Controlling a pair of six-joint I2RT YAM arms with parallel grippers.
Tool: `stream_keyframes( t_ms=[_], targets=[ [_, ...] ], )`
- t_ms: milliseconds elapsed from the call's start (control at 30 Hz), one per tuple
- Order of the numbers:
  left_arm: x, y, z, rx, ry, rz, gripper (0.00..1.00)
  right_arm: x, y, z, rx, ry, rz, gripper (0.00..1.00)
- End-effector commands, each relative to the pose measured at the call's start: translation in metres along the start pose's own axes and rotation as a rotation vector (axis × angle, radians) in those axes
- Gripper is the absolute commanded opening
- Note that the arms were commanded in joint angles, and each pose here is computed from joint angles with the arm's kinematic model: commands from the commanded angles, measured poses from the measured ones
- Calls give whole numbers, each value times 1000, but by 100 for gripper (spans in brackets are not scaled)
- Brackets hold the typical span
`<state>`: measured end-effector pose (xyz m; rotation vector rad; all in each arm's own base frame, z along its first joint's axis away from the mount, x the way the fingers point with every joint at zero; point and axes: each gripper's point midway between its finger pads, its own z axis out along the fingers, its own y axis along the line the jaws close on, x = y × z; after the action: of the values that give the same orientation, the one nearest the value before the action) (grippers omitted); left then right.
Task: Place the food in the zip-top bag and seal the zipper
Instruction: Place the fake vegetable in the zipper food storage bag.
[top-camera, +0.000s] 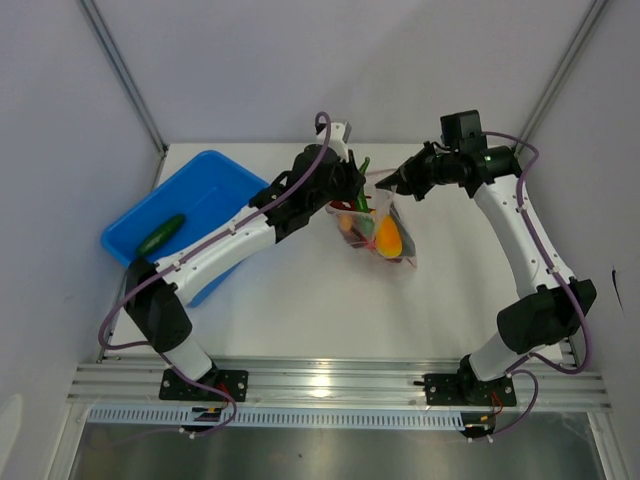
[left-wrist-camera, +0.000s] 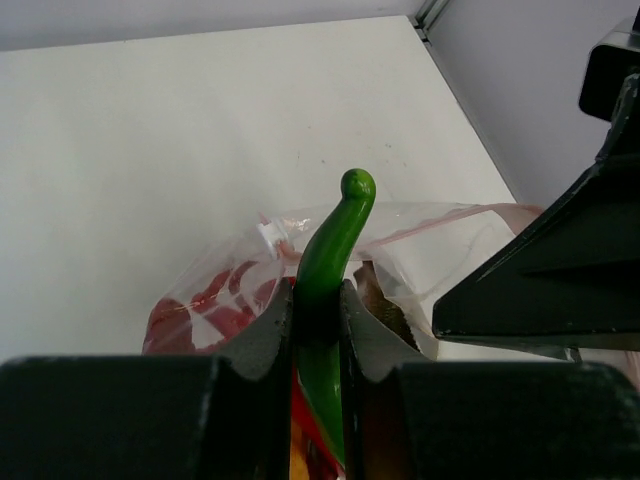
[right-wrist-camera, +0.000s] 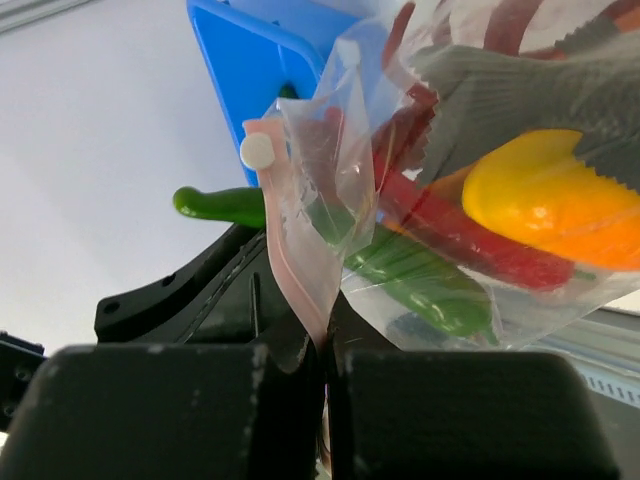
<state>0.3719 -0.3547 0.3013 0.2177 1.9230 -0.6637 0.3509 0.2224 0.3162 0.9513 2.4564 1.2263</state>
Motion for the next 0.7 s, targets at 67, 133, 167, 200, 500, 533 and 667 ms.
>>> stream_keyframes(
  t_ms=[67, 133, 167, 200, 500, 533, 667],
  targets=[
    [15, -13, 2, 54, 19, 10, 1, 1, 14, -13, -42, -19, -63, 0],
    [15, -16, 1, 62, 16, 10, 1, 1, 14, -13, -47, -19, -53, 0],
    [18, -16, 1, 67, 23, 13, 0, 1, 16, -12, -56, -21, -52, 0],
    [19, -18, 2, 76, 24, 11, 1, 1, 18, -12, -65, -17, -52, 0],
    [37, -48, -6, 250, 137, 14, 27, -1, 15, -8, -64, -8, -92, 0],
    [41, -50, -8, 266, 151, 16, 32, -1, 15, -9, -63, -14, -101, 0],
    [46, -48, -17, 294, 156, 38, 60, -6, 5, -11, -32, -36, -157, 0]
  ],
)
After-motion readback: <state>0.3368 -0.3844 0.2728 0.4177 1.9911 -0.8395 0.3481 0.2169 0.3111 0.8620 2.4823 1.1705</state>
